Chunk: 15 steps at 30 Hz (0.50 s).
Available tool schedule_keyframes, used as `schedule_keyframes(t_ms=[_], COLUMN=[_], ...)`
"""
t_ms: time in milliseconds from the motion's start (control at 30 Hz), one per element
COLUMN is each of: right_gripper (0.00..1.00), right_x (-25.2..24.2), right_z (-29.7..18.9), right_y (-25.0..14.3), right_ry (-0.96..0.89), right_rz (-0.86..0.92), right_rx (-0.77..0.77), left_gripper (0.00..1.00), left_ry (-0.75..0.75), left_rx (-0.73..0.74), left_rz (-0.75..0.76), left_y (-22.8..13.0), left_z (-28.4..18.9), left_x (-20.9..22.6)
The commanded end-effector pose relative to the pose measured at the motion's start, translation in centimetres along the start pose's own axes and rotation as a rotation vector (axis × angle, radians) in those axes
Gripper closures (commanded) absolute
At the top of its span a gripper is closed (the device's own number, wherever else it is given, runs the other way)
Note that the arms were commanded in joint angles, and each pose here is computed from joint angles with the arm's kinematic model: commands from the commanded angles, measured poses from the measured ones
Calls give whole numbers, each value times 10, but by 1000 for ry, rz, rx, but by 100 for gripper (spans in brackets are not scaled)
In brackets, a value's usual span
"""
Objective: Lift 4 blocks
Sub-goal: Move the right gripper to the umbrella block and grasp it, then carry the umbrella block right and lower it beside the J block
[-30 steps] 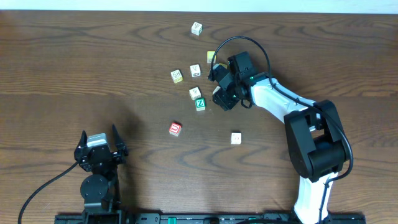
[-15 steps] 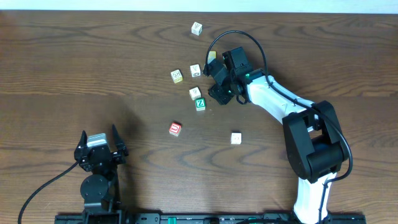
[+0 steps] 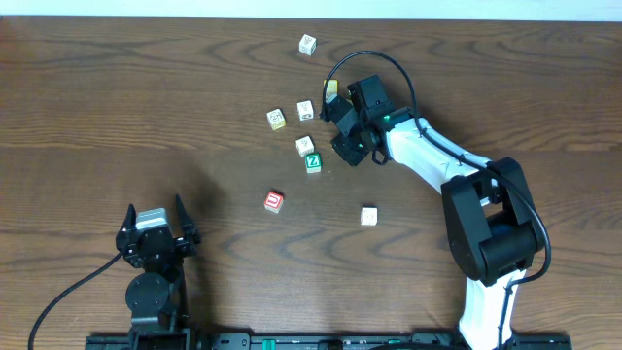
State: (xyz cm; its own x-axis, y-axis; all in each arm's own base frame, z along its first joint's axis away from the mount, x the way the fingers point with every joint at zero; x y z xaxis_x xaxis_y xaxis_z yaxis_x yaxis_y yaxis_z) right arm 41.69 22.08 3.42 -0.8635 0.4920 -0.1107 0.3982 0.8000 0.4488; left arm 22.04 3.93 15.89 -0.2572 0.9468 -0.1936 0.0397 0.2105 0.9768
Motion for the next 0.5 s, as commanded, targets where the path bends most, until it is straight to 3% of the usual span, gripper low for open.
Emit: schedule_keyframes(t_ms=[0, 367, 467], right_gripper=[65, 77, 72], right_x=[1, -9, -16], right_z=[5, -10, -32], right_y=[1, 9, 23], right_ry=[2, -39, -47], right_rz=[-2, 107, 155], right_rx=[7, 39, 34], left_gripper=[24, 24, 24], left_ry=[20, 20, 20], left_rx=[48, 48, 48], left_rz=[25, 25, 24], left_y=[-16, -16, -16], left_z=[1, 1, 1], left_x=[5, 5, 5])
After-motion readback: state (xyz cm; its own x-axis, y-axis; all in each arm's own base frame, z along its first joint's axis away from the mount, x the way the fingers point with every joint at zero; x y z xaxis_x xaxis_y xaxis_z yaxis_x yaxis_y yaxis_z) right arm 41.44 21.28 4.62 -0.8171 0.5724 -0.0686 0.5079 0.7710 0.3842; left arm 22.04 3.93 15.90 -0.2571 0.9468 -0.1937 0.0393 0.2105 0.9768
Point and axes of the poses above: each gripper's point midway between its finger pads, its own z axis out along the fingers, its own x axis along the line the jaws close on, y = z × x, the point moved 2 cm from there along -z, back along the fingers, and after that the axes turned 15 degrees about -z, right-handed, at the moved point
